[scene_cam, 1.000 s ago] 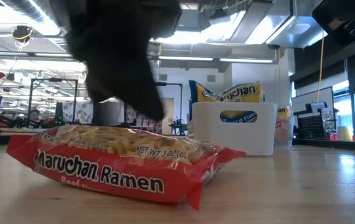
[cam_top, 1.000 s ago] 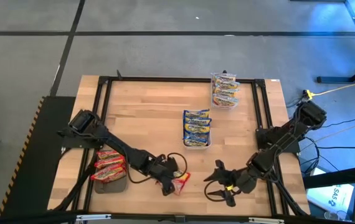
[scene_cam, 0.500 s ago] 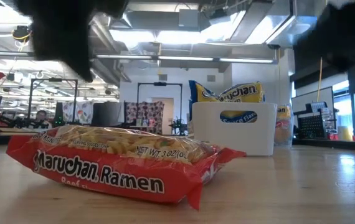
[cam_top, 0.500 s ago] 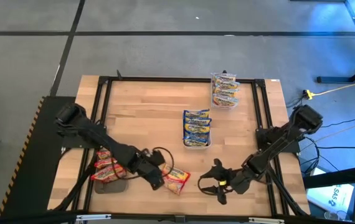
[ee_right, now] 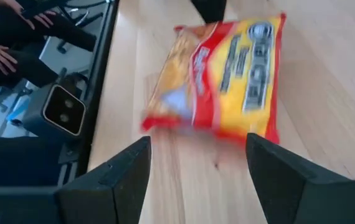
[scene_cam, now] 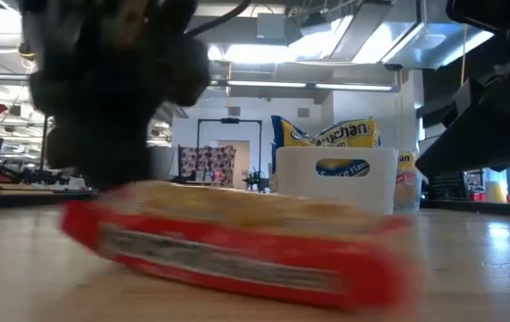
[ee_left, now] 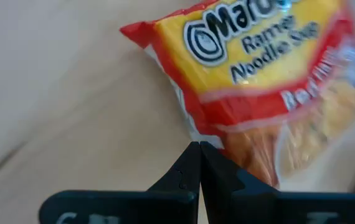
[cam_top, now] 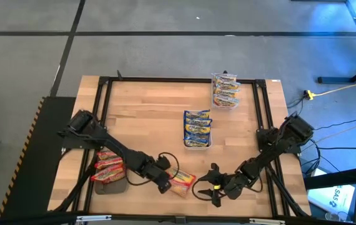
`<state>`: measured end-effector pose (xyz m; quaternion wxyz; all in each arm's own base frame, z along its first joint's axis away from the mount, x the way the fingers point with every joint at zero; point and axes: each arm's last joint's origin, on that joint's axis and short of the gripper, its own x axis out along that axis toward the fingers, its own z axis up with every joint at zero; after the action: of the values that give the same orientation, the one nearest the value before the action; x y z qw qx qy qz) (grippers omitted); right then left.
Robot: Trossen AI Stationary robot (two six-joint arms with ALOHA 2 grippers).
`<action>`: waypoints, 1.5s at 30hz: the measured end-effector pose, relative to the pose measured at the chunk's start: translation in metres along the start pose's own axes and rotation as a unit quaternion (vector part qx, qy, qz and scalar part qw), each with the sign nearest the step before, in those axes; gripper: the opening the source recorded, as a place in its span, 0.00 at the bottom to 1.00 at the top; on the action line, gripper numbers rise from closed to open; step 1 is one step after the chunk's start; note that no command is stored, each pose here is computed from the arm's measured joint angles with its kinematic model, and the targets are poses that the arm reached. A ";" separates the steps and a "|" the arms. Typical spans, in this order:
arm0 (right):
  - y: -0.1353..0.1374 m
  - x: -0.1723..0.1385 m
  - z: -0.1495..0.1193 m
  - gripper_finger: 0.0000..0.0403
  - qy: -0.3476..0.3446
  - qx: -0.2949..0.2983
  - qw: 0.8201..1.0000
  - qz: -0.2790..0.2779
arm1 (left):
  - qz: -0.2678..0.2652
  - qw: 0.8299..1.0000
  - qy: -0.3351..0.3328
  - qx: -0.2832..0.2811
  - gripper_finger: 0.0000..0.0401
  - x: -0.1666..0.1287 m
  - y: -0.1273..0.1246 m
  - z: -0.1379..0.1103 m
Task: Sort Maruchan noodles
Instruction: Put the red noodle pack in the black bin
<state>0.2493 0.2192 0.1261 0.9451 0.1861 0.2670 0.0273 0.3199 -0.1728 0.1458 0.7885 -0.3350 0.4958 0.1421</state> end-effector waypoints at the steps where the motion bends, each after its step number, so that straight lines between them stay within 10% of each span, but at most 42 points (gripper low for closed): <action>1: 0.000 0.000 0.000 0.58 0.002 -0.002 1.000 -0.001 | -0.017 1.000 -0.008 0.001 0.00 0.002 -0.003 0.002; 11: -0.004 -0.021 0.006 0.58 0.062 -0.016 0.998 -0.028 | -0.105 0.993 -0.053 0.030 0.04 0.012 -0.019 0.009; 24: 0.002 -0.013 -0.018 0.58 0.099 0.248 0.963 -0.022 | -0.124 0.989 -0.057 0.056 0.38 0.010 -0.023 0.011; 45: -0.011 0.018 -0.023 0.58 0.029 0.402 0.915 -0.033 | -0.127 0.979 -0.103 0.121 0.39 0.045 -0.031 -0.017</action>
<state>0.2523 0.2193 0.0948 0.7828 0.5404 0.2889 -0.1084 0.3463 -0.2114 0.1138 0.8818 -0.2811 0.3784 0.0137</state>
